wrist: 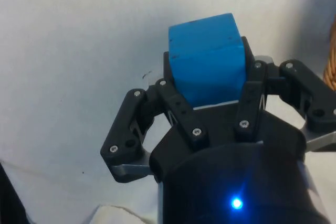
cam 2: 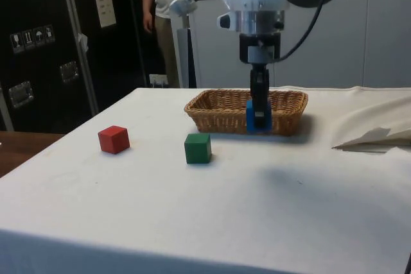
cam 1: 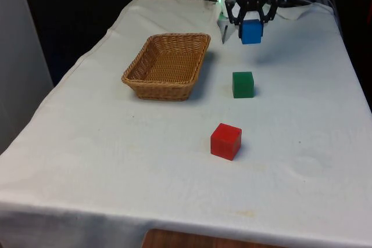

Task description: Pick up the blue cube and place it into the basket.

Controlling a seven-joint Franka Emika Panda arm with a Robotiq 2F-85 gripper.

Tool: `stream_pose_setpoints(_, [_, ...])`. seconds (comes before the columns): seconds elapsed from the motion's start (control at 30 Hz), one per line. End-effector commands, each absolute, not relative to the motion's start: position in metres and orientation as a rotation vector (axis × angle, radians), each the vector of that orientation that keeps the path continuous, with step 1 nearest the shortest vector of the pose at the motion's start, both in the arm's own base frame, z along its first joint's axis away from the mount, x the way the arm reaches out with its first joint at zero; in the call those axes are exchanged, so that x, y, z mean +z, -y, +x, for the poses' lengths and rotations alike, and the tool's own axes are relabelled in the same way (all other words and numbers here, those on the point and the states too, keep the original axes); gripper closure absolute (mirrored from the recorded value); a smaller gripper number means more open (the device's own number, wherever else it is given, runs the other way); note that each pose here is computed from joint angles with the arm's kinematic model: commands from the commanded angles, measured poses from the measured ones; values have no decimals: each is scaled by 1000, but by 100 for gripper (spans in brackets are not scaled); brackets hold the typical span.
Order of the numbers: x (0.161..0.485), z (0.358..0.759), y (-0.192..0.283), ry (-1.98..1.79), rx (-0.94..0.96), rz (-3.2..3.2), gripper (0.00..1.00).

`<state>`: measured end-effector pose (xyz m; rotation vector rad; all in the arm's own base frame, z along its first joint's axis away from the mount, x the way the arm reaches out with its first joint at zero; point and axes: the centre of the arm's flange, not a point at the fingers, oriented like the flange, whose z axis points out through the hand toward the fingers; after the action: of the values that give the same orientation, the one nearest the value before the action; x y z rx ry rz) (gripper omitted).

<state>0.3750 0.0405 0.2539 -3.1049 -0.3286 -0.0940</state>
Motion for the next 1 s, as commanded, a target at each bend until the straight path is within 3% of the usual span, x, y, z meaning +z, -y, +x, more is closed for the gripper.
stream_pose_setpoints(0.0, [258, 376, -40, 332, -89, -3104, 98])
stream_pose_setpoints(0.3, [273, 377, -38, 333, -91, -3104, 98])
stream_pose_setpoints(0.97, [270, 394, -17, 280, -91, -3100, 98])
